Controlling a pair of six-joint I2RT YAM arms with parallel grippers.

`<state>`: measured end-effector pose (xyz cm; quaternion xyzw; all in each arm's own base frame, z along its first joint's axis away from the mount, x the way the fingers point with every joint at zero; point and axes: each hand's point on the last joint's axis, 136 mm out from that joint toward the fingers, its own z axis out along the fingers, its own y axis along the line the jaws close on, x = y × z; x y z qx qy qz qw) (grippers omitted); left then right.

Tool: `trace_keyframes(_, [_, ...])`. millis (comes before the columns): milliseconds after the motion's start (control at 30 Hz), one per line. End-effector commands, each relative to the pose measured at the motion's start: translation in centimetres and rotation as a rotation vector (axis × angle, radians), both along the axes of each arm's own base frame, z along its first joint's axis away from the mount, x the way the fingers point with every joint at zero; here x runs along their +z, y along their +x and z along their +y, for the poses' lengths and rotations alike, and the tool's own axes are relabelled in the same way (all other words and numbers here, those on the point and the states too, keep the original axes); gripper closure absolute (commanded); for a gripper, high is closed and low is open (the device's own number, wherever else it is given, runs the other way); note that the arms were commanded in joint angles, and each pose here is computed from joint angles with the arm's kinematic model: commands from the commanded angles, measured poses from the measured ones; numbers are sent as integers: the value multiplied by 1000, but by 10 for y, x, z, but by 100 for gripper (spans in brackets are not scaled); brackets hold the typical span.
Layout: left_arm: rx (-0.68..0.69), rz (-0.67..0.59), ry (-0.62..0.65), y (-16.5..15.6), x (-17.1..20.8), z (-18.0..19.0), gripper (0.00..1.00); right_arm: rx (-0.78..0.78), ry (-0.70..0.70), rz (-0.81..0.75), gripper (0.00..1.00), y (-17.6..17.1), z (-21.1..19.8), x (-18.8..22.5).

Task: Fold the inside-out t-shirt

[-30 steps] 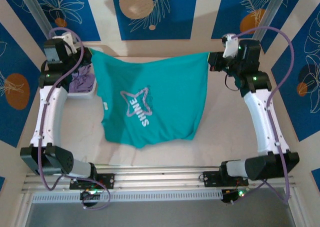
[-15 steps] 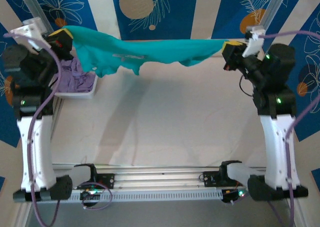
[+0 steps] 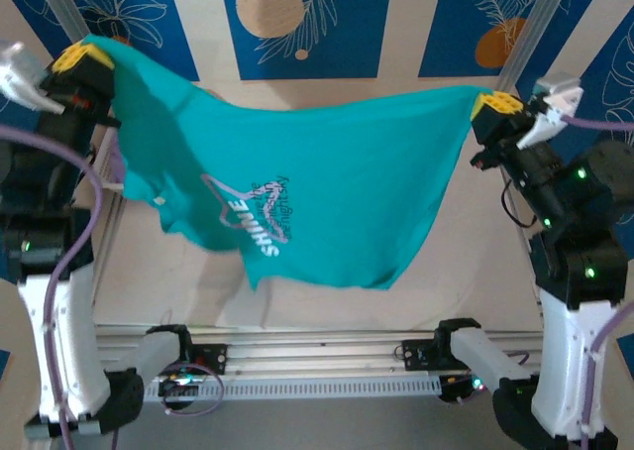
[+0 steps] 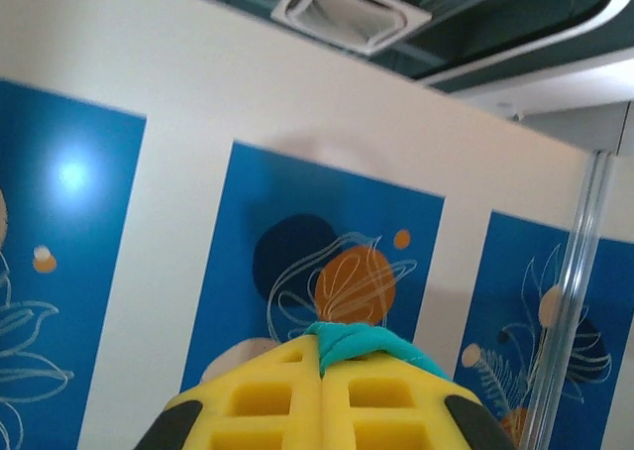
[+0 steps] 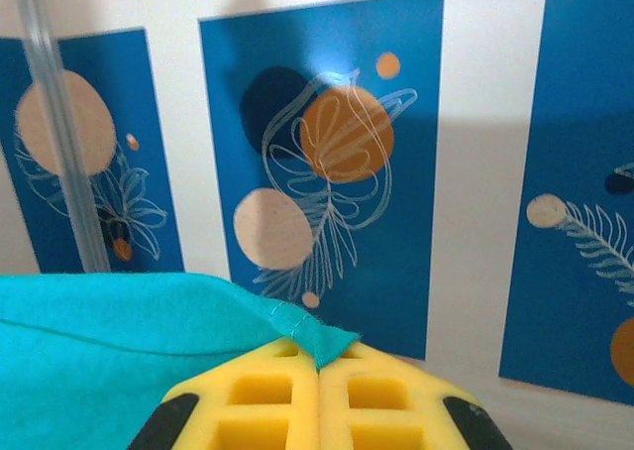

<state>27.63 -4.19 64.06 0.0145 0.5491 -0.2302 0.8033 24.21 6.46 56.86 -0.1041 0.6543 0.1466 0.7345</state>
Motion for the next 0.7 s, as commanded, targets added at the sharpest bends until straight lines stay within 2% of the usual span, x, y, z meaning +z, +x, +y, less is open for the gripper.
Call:
trace_keyframes(0, [-39, 131, -1, 82, -44, -7, 100, -73, -54, 68, 100, 57, -9, -29])
trace_keyframes(100, [-26, 257, 24, 153, -101, -16, 100, -81, -87, 146, 100, 112, -7, -68])
trace_keyframes(300, [-18, 523, 29, 291, -258, -30, 96, -104, -95, 340, 100, 252, -4, -186])
trace_keyframes(333, [-18, 571, 21, 315, -288, -32, 93, -111, -82, 404, 100, 283, -4, -216])
trace_keyframes(433, [-58, 727, 13, 370, -358, -42, 77, -132, -51, 574, 87, 344, -4, -285])
trace_keyframes(533, [-83, 842, 9, 390, -394, -47, 58, -143, -44, 712, 72, 361, -3, -336])
trace_keyframes(600, [-72, 876, 14, 384, -401, -48, 46, -138, -40, 762, 64, 352, -1, -355])
trace_keyframes(667, [-42, 912, 27, 365, -407, -48, 39, -131, -30, 822, 61, 329, 2, -371])
